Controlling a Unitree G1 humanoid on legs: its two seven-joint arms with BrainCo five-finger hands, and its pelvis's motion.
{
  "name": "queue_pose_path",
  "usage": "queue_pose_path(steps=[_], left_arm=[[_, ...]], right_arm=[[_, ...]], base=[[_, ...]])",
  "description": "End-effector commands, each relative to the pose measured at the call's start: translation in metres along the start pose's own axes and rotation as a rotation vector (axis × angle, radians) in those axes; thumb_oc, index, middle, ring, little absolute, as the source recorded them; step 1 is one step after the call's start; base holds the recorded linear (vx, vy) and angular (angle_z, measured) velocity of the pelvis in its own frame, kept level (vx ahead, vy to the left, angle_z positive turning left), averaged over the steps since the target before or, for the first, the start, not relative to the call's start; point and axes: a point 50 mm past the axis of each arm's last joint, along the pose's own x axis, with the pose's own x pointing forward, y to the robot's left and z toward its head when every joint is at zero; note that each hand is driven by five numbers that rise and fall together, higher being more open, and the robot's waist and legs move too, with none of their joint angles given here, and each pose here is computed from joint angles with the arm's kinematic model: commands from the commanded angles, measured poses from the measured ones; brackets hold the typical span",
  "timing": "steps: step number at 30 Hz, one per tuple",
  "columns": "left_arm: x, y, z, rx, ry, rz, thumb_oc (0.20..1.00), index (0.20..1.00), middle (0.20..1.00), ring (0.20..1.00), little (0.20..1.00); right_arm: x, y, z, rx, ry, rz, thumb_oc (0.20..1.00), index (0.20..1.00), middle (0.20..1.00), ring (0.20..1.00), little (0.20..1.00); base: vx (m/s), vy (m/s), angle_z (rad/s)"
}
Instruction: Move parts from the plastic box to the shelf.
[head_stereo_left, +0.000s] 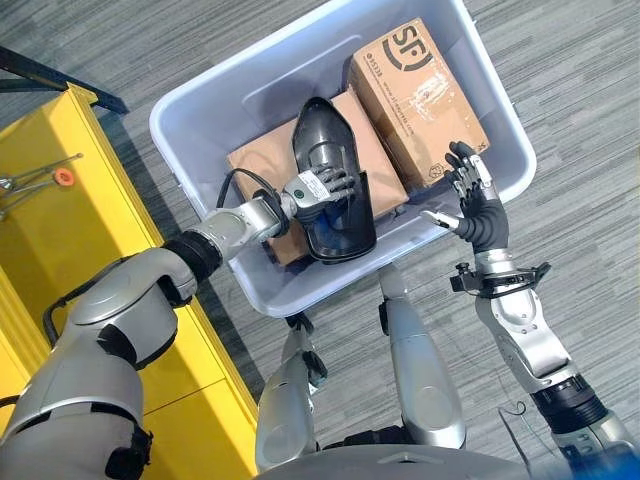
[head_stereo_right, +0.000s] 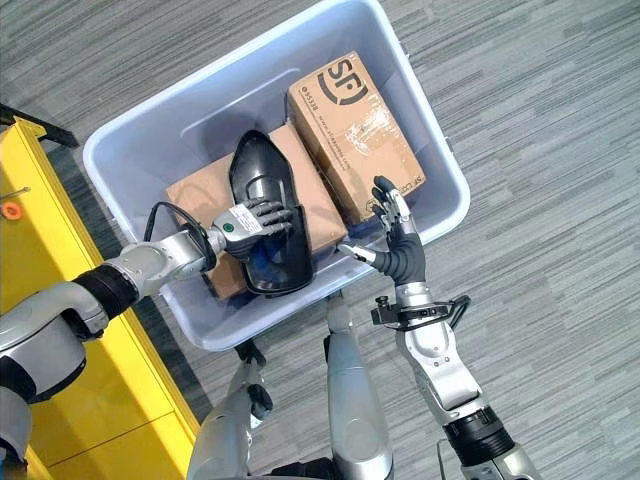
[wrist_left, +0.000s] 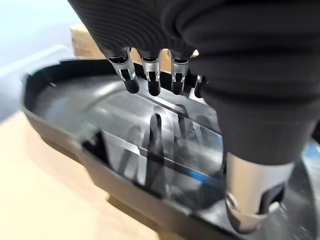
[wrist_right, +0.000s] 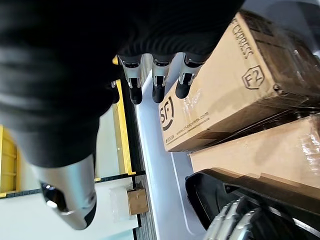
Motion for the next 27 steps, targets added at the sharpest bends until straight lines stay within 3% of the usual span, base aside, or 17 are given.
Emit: queue_pose_path(steps=[1, 2, 5, 7, 8, 9, 10, 13, 14, 19, 20, 25, 27], left_arm=[[-0.014, 0.035, -0.025, 0.098, 0.020, 0.149, 1.000, 1.000, 1.000, 1.000, 1.000], [-0.023, 0.052, -0.029, 0.073, 0.030, 0.252, 1.000, 1.000, 1.000, 1.000, 1.000], [-0.040, 0.065, -0.035, -0.005, 0.080, 0.367, 1.000, 1.000, 1.000, 1.000, 1.000], [-0.055, 0.068, -0.032, -0.259, 0.150, 0.535, 1.000, 1.000, 1.000, 1.000, 1.000], [-0.060, 0.072, -0.021, -0.502, 0.165, 0.692, 1.000, 1.000, 1.000, 1.000, 1.000], [-0.063, 0.068, -0.021, -0.558, 0.194, 0.716, 1.000, 1.000, 1.000, 1.000, 1.000], [-0.065, 0.065, -0.011, -0.749, 0.223, 0.823, 1.000, 1.000, 1.000, 1.000, 1.000], [-0.064, 0.059, -0.003, -0.906, 0.263, 0.881, 1.000, 1.000, 1.000, 1.000, 1.000], [-0.062, 0.054, 0.004, -1.043, 0.299, 0.941, 1.000, 1.000, 1.000, 1.000, 1.000], [-0.052, 0.039, 0.024, -1.260, 0.385, 0.972, 1.000, 1.000, 1.000, 1.000, 1.000], [-0.041, 0.027, 0.038, -1.514, 0.448, 0.984, 1.000, 1.000, 1.000, 1.000, 1.000], [-0.035, 0.017, 0.046, -1.647, 0.560, 1.010, 1.000, 1.000, 1.000, 1.000, 1.000], [-0.053, 0.002, 0.038, -1.636, 0.725, 1.092, 1.000, 1.000, 1.000, 1.000, 1.000]], right_arm=[[0.003, -0.015, 0.028, 0.006, -0.165, -0.052, 1.000, 1.000, 1.000, 1.000, 1.000], [0.001, -0.019, 0.031, 0.004, -0.179, -0.074, 1.000, 1.000, 1.000, 1.000, 1.000], [-0.002, -0.020, 0.034, 0.001, -0.193, -0.089, 1.000, 1.000, 1.000, 1.000, 1.000], [-0.006, -0.022, 0.034, 0.000, -0.189, -0.109, 1.000, 1.000, 1.000, 1.000, 1.000], [-0.008, -0.023, 0.035, 0.007, -0.194, -0.121, 1.000, 1.000, 1.000, 1.000, 1.000], [-0.009, -0.023, 0.035, 0.007, -0.195, -0.126, 1.000, 1.000, 1.000, 1.000, 1.000], [-0.010, -0.023, 0.036, 0.012, -0.197, -0.126, 1.000, 1.000, 1.000, 1.000, 1.000], [-0.010, -0.022, 0.036, 0.012, -0.196, -0.132, 1.000, 1.000, 1.000, 1.000, 1.000], [-0.009, -0.022, 0.035, 0.015, -0.193, -0.142, 1.000, 1.000, 1.000, 1.000, 1.000], [-0.004, -0.015, 0.035, 0.027, -0.199, -0.159, 1.000, 1.000, 1.000, 1.000, 1.000], [-0.002, -0.007, 0.029, 0.043, -0.170, -0.165, 1.000, 1.000, 1.000, 1.000, 1.000], [0.002, -0.002, 0.028, 0.040, -0.160, -0.188, 1.000, 1.000, 1.000, 1.000, 1.000], [0.002, -0.001, 0.028, 0.036, -0.158, -0.207, 1.000, 1.000, 1.000, 1.000, 1.000]], base=[[0.00, 0.000, 0.00], [0.00, 0.000, 0.00], [0.00, -0.005, 0.01], [0.00, -0.015, 0.00], [0.00, 0.000, 0.00], [0.01, -0.024, 0.06], [0.00, -0.018, 0.12], [0.00, -0.019, 0.14], [0.00, -0.019, 0.06], [0.00, -0.019, -0.01], [-0.01, -0.038, -0.04], [-0.02, -0.038, -0.01], [-0.02, -0.040, -0.01]])
